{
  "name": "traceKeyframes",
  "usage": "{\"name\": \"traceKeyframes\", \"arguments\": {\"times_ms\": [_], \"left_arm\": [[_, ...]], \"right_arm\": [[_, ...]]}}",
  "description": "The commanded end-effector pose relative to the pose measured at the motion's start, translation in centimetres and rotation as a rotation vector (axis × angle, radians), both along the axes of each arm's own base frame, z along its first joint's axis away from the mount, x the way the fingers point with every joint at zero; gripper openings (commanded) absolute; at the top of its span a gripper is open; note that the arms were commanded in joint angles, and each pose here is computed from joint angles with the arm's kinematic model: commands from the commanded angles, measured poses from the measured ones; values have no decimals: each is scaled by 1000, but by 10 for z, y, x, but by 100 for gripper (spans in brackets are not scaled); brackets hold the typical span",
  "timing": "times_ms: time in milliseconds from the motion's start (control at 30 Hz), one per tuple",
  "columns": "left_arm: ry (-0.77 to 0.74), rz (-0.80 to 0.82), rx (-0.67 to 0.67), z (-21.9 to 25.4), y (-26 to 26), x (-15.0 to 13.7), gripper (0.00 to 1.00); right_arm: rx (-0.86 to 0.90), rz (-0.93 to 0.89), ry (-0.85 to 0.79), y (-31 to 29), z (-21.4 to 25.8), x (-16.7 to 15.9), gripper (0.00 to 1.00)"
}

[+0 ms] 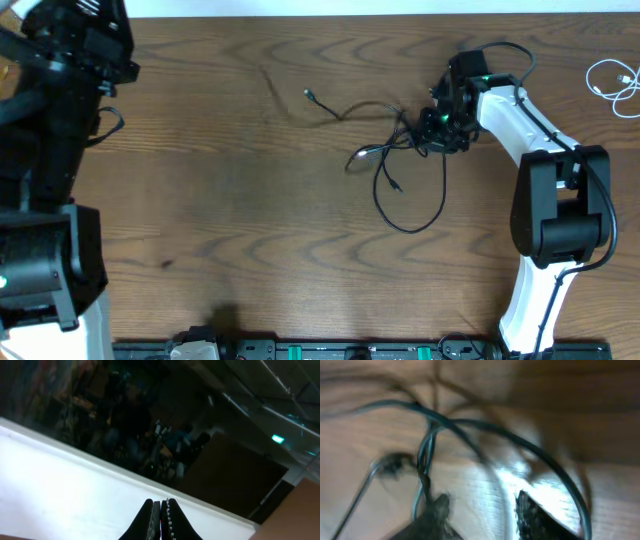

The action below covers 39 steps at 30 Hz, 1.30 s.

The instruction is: Untangle cables

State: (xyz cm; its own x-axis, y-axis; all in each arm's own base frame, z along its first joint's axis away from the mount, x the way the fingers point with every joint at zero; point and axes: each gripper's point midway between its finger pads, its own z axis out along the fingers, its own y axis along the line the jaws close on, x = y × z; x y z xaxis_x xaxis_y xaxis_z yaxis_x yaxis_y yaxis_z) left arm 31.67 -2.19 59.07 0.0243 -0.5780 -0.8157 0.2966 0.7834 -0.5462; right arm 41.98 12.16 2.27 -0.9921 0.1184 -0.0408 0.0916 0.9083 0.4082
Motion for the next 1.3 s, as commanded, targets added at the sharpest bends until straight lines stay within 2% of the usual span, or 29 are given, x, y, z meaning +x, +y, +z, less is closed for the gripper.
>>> {"name": "traceKeyframes", "arguments": {"times_ms": [0,100,233,433,533,667,867,1167,1267], "left_arm": [[-40,88,24,12,20,-6,7],[-51,164,34,16,38,-8,8],[-9,185,40,6,45,-7,8],[224,60,71,-56,28,13,7],[353,-38,103,-93,9,25,8],[528,-192,214,-152,-33,43,7],[756,-451,389,-242,-107,60,11],[990,-781,652,-370,-192,56,26],[1074,-818,740,-407,-203,49,29]], "right_arm": [[64,107,6,7,1,-12,49],[57,93,29,-1,1,-15,52],[88,114,22,-3,7,-15,54],[118,146,-101,2,54,-5,56],[115,142,-189,1,85,2,60],[73,75,-251,-12,110,9,69],[63,49,-245,-24,114,6,69],[59,41,-241,-30,113,6,70],[37,35,-240,-34,112,7,71]]}}
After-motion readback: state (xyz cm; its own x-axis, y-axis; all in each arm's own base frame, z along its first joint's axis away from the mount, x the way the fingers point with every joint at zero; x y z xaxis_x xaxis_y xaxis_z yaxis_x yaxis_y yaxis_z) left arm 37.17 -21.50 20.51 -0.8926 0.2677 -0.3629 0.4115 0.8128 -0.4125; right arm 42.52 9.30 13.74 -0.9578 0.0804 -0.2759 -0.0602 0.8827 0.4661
